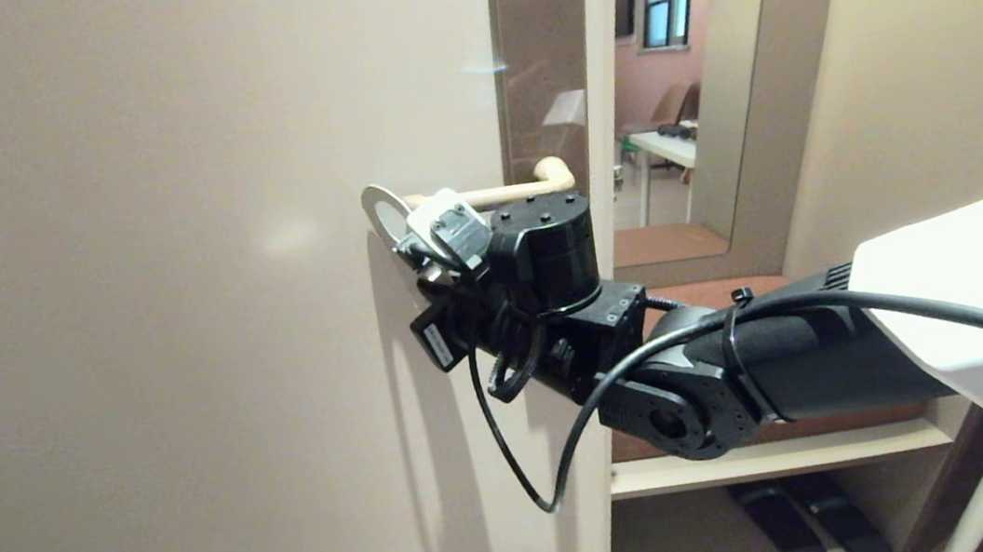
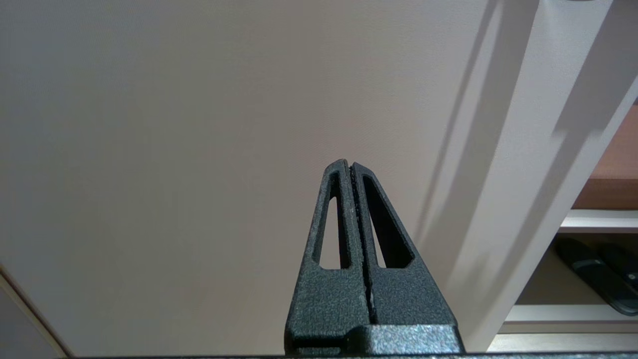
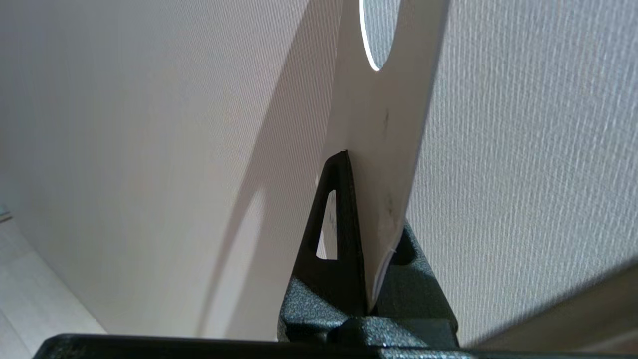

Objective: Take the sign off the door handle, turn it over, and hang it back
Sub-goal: Take down the sign, then hand it to the other hand

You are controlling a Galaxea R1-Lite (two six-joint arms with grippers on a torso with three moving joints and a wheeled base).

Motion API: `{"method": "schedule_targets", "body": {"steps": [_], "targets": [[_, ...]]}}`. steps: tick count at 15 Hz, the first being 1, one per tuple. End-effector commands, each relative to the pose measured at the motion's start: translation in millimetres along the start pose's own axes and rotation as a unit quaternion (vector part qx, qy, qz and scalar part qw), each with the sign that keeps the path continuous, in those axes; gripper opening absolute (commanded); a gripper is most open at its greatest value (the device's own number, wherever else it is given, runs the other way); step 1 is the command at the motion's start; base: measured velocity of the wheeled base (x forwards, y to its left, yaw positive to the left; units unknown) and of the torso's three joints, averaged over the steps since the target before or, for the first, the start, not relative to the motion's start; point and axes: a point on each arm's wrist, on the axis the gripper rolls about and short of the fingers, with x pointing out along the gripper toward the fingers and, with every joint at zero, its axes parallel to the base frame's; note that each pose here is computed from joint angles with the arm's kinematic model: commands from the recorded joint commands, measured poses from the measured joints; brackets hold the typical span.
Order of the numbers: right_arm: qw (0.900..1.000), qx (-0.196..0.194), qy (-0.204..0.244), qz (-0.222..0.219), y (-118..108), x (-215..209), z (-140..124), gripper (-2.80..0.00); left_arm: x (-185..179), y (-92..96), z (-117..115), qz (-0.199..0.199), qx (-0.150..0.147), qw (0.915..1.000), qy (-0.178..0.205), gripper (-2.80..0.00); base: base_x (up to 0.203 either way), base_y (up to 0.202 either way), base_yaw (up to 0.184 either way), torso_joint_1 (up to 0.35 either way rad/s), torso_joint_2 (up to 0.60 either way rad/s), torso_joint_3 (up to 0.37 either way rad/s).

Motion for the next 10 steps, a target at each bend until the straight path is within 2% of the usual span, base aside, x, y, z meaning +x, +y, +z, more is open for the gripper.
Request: {"method": "schedule_targets", "body": {"steps": [1,10], "targets": [[1.0,0.0,-0.01,0.008,1.0,1.4,3.1,-2.8,0.0,0.0,0.1,0.001,0.0,1.0,-0.001,-2.8,0.0,0.0,0.0,0.0,0.0,0.0],[0.993,-0.014,-0.038,0.111,17.7,-4.5,10.1,-2.8,0.0,0.0,0.1,0.001,0.0,1.0,-0.001,-2.8,0.0,0.0,0.0,0.0,0.0,0.0]]}}
